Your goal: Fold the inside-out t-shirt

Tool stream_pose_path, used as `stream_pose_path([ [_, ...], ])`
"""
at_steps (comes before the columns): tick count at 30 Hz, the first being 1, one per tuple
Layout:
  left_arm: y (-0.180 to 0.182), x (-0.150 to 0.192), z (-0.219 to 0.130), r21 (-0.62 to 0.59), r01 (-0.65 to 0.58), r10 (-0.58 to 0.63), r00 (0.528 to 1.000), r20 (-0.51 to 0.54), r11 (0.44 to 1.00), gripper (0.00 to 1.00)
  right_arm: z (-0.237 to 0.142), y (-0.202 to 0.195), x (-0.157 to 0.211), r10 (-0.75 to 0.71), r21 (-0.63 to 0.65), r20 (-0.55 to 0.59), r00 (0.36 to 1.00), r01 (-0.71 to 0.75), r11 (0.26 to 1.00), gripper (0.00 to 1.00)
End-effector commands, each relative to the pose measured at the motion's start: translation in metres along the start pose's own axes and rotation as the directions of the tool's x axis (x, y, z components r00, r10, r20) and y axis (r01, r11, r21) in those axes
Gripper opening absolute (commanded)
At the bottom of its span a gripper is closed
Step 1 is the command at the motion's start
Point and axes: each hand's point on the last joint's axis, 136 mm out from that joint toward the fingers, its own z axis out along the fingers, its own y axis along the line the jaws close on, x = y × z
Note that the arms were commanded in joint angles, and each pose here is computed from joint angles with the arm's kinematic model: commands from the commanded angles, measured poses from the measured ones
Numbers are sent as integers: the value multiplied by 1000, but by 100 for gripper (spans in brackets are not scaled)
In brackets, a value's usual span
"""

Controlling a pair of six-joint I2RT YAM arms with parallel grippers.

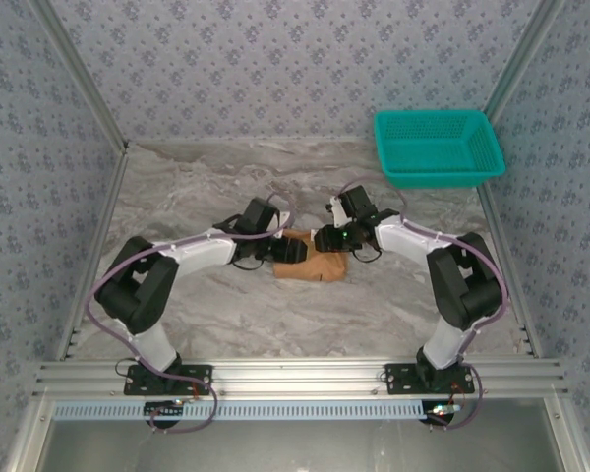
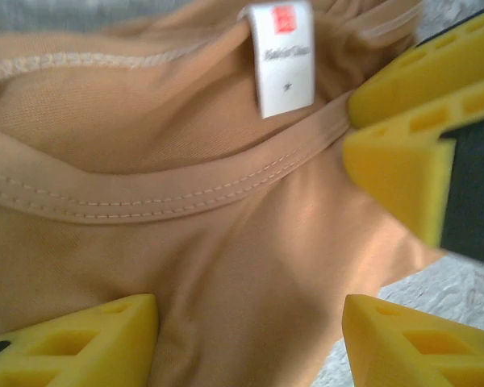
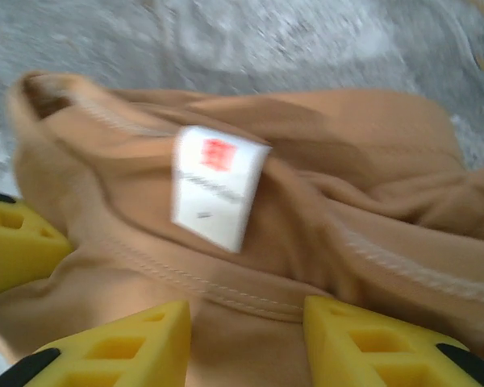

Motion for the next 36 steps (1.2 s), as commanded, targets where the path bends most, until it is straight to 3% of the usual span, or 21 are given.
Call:
stream_pose_path([
  [1,17,39,12,0,46,-46,996,-77,999,61,11,-20,24,88,14,-72,993,-87,996,42],
  [5,23,52,13,-10,53,-54,993,-102,999,60,3,-24,24,83,3,-83,993,-84,996,42],
  [10,7,18,-10,-30,3,-3,1000,1,1000,64,-35,-4,6,-21,-27,5,1000,21,999,45],
  [15,-7,-2,-35,-28,4,-2,995,98,1000,65,-56,0,19,-30,-28,47,998,31,999,47],
  [23,-31,29,-16,61,11,-12,1000,12,998,64,-24,20,55,59,-157,-21,998,-61,986,40],
  [28,-11,54,-4,10,49,-49,998,-34,999,63,-7,-3,80,115,-75,-111,987,-124,989,36],
  [31,-19,40,-14,-4,-6,6,1000,-16,1000,63,-17,0,68,92,-85,-84,992,-99,991,36],
  [36,-38,-5,-45,-64,-80,87,989,116,995,64,-50,7,43,64,-108,23,998,-61,992,41],
])
